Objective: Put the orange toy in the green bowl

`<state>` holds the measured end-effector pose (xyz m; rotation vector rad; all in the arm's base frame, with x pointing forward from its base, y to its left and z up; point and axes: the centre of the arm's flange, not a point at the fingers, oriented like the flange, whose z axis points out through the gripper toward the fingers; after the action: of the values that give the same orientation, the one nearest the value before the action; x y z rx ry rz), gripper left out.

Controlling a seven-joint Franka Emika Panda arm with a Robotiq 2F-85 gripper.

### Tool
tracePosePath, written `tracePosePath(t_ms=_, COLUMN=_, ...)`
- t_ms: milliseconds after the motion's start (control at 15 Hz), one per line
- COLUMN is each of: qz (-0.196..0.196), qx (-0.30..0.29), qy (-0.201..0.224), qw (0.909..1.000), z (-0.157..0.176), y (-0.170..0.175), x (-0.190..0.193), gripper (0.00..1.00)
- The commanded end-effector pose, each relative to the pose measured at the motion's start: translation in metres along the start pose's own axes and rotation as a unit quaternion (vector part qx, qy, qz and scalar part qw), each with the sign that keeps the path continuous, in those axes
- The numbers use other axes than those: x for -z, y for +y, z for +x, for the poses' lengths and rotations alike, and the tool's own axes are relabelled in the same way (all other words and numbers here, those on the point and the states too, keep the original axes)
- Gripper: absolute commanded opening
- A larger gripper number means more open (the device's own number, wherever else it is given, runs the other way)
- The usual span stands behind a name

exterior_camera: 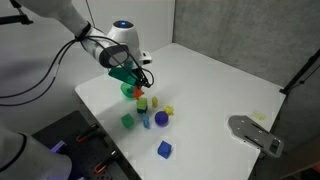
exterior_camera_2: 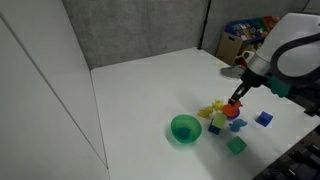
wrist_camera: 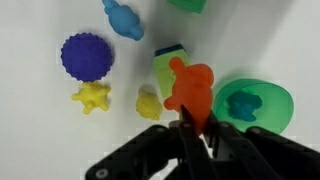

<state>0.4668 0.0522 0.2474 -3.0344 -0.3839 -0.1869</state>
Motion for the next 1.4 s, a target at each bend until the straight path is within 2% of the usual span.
tracePosePath(t_ms=0, qz=0.001, qx=-0.002, qy=0.0, qw=1.0, z=0.001, y=0.0, x=0.0, gripper=0.15)
tracePosePath(t_ms=467, qz=0.003, qx=-0.01, qy=0.001, qw=0.9999, z=0.001, y=0.003, x=0.0, gripper=0.15)
tracePosePath(t_ms=533, qz=0.003, qx=-0.01, qy=0.001, qw=0.9999, z=0.001, y=0.003, x=0.0, gripper=0.04)
tracePosePath(t_ms=867, qz=0.006, qx=0.107, qy=-0.008, qw=0.9942, z=0.008, y=-0.018, x=-0.004, gripper=0.04)
tracePosePath(t_ms=1333, qz=0.007, qx=0.251, qy=-0.008, qw=0.9679, z=0.019, y=-0.021, x=-0.008, gripper=0.05)
